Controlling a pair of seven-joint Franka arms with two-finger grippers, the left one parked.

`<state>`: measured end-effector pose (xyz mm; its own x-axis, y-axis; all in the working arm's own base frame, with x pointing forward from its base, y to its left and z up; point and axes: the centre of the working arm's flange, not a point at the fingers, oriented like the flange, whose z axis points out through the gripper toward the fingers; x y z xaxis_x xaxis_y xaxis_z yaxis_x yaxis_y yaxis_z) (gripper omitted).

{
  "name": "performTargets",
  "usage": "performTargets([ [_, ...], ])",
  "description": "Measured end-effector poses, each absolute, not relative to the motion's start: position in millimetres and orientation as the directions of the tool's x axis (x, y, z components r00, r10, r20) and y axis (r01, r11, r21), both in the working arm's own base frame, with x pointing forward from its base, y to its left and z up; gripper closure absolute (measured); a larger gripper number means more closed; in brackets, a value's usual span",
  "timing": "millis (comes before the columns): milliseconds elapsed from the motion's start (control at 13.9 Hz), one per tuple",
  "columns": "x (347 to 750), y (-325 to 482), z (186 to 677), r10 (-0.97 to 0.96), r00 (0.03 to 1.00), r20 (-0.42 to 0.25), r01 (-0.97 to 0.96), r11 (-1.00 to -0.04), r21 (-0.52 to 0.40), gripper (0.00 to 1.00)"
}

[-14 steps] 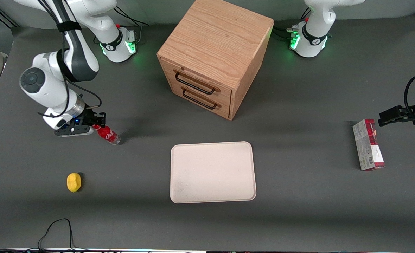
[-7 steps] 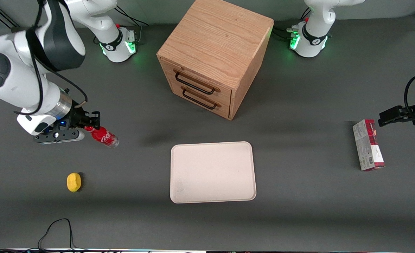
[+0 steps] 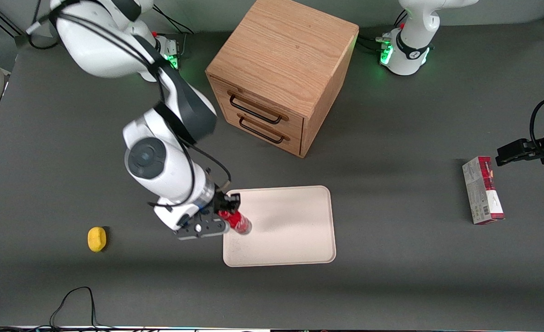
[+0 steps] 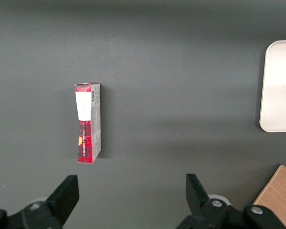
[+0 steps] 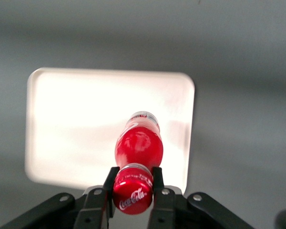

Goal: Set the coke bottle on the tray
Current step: 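Lift the bottle and carry it over the white tray, then lower the bottle onto the tray and open the right gripper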

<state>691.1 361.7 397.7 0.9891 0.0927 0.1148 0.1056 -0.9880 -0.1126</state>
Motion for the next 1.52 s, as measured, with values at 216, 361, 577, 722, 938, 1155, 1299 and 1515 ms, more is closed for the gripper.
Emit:
performTargets([
  [216, 701, 373, 344, 0.176, 0.974, 0.144, 0.190, -0.978, -0.083, 0.68],
  [361, 702, 372, 343, 0.183, 0.972, 0.144, 0.197, -0.977, -0.082, 0.68],
  [577, 703, 368, 339, 0.180, 0.974, 0.135, 0.192, -0.978, -0.079, 0.68],
  [722, 705, 365, 334, 0.177, 0.976, 0.126, 0.187, -0.979, -0.078, 0.68],
  [938, 707, 362, 330, 0.172, 0.978, 0.122, 0.182, -0.980, -0.077, 0.63],
  [1155, 706, 362, 329, 0.172, 0.978, 0.120, 0.182, -0.980, -0.077, 0.34],
  [1299, 707, 362, 332, 0.172, 0.977, 0.125, 0.182, -0.980, -0.078, 0.14],
  [1515, 703, 358, 371, 0.171, 0.975, 0.144, 0.183, -0.981, -0.069, 0.00],
])
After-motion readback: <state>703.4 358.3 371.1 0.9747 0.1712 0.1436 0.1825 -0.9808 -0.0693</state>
